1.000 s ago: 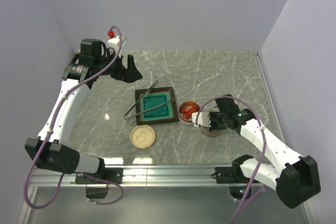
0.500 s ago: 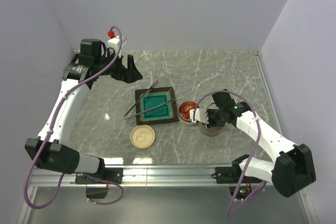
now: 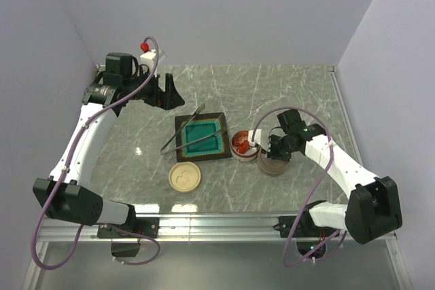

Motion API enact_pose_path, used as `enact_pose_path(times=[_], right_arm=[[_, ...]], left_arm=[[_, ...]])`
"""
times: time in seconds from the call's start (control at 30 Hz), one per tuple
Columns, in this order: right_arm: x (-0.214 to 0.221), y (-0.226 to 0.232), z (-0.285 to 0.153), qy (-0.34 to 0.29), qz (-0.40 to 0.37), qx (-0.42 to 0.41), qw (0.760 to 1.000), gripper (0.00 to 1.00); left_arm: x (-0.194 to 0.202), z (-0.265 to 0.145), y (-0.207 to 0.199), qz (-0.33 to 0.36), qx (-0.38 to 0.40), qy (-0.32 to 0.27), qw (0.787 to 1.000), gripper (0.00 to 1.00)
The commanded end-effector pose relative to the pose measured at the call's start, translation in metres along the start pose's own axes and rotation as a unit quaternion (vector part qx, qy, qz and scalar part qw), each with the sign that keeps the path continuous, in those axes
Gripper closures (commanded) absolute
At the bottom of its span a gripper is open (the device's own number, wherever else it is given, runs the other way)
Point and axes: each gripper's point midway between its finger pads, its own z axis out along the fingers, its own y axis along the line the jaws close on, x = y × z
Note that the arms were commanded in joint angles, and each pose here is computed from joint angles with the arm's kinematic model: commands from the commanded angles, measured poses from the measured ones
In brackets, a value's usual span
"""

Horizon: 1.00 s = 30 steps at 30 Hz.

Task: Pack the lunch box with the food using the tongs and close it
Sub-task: Put the lid back on the lunch box, then move the lunch box

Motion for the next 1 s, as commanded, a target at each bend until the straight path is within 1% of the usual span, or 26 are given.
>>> enact_pose_path(times=[0.0,0.13,0.2,0.33,0.37,0.4,0.53,0.57,0.6,0.63,0.7,0.73,0.8,0.97], right_arm=[[0.017,0.024,0.016,0.02,0.11,-0.031,0.993,1.0],[0.034,0.017,0.016,0.049,0.189,-0.005,0.981,1.0],[0.04,0.011,0.012,0.055,0.243,0.01,0.968,1.0],[0.066,0.0,0.008,0.093,0.328,0.058,0.938,1.0],[0.075,-0.004,0.006,0.109,0.354,0.077,0.926,1.0],[0.082,-0.005,0.005,0.118,0.372,0.084,0.917,1.0],[0.123,-0.012,0.0,0.157,0.466,0.101,0.865,1.0],[0.13,-0.019,-0.003,0.156,0.479,0.114,0.856,1.0],[0.14,-0.021,-0.002,0.168,0.49,0.118,0.847,1.0],[0.152,-0.028,-0.008,0.168,0.509,0.132,0.834,1.0],[0.163,-0.032,-0.006,0.177,0.528,0.129,0.82,1.0],[0.166,-0.039,-0.009,0.175,0.535,0.134,0.816,1.0],[0.169,-0.039,-0.008,0.179,0.547,0.123,0.809,1.0],[0.168,-0.047,-0.009,0.175,0.551,0.122,0.807,1.0]], left_arm=[[-0.012,-0.01,-0.01,0.019,0.012,-0.028,0.999,0.01],[-0.011,-0.009,-0.011,0.011,0.016,-0.028,0.999,0.01],[-0.009,-0.008,-0.011,0.008,0.017,-0.028,0.999,0.01],[-0.009,-0.007,-0.011,0.003,0.017,-0.031,0.999,0.01],[-0.008,-0.006,-0.01,0.002,0.017,-0.03,0.999,0.0],[-0.006,-0.006,-0.01,0.001,0.017,-0.028,0.999,0.01],[-0.001,-0.005,-0.009,0.005,0.016,-0.028,0.999,0.01],[0.001,-0.005,-0.009,0.006,0.017,-0.029,0.999,0.01],[0.002,-0.005,-0.009,0.007,0.016,-0.029,0.999,0.01],[0.002,-0.005,-0.009,0.01,0.016,-0.03,0.999,0.01],[0.004,-0.006,-0.009,0.009,0.016,-0.029,0.999,0.0],[0.006,-0.005,-0.009,0.01,0.016,-0.027,0.999,0.01],[0.007,-0.005,-0.009,0.009,0.016,-0.025,1.0,0.01],[0.007,-0.006,-0.01,0.01,0.017,-0.027,0.999,0.01]])
